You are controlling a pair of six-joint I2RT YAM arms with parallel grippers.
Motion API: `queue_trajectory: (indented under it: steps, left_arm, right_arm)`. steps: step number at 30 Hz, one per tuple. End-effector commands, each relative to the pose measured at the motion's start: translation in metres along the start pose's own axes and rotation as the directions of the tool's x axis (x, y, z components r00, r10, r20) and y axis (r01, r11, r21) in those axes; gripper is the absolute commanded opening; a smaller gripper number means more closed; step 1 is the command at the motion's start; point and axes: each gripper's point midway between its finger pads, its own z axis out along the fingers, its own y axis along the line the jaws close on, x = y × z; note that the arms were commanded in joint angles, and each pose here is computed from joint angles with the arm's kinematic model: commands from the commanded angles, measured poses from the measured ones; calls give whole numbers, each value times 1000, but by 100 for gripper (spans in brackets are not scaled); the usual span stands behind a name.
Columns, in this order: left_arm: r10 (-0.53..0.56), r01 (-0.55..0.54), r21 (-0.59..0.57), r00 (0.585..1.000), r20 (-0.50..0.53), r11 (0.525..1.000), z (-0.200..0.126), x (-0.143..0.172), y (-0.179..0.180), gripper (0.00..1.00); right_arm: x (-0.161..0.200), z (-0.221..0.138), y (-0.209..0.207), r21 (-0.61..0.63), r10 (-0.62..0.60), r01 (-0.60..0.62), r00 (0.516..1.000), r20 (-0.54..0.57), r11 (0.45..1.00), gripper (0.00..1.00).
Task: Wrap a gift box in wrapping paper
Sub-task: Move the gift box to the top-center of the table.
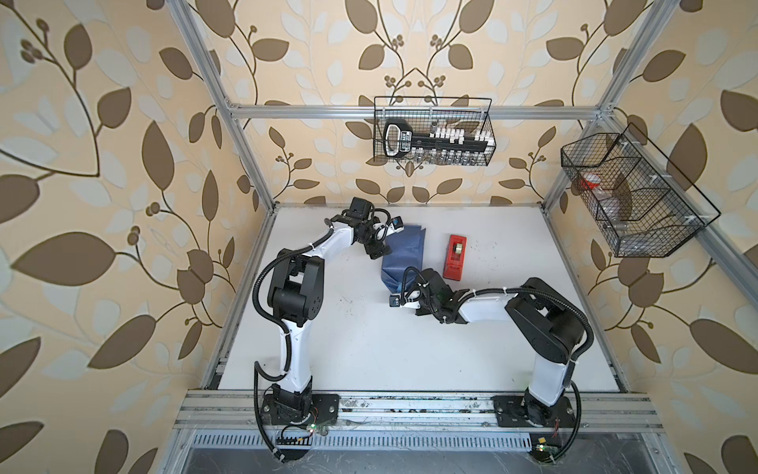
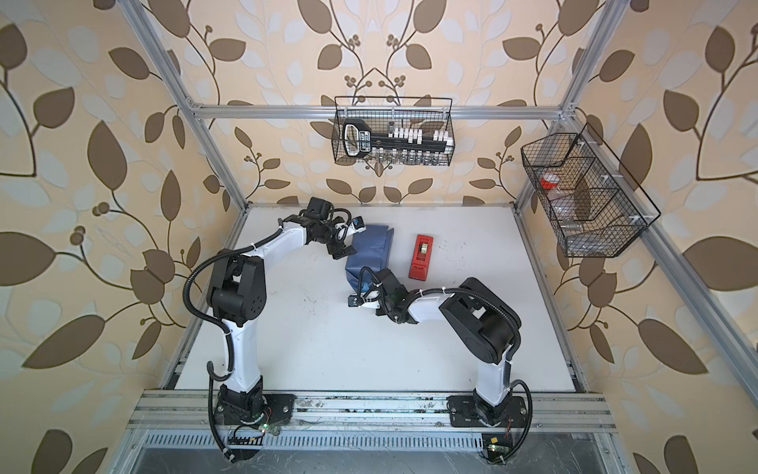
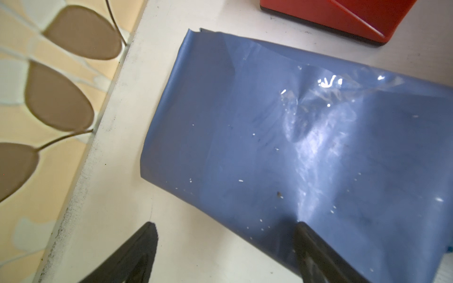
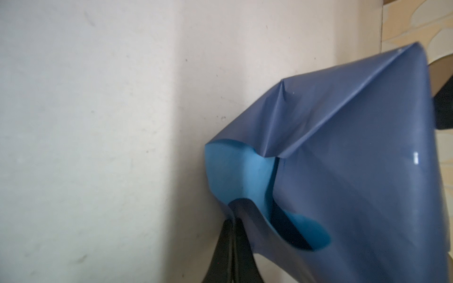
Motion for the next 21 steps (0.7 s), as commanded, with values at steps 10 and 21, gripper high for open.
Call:
queue_trajectory:
  steps: [10,21]
  left_arm:
    - [54,-52,138,998,-10,989,-38,12,-70,91]
    - [123,-157,169,973,195,973,-90,-16,-100,99]
  right_arm:
    - [-4,-49,7,-41,116,-113,990,80,993,0]
    - [-14,-65,5,-69,291,-285,952,96,956,0]
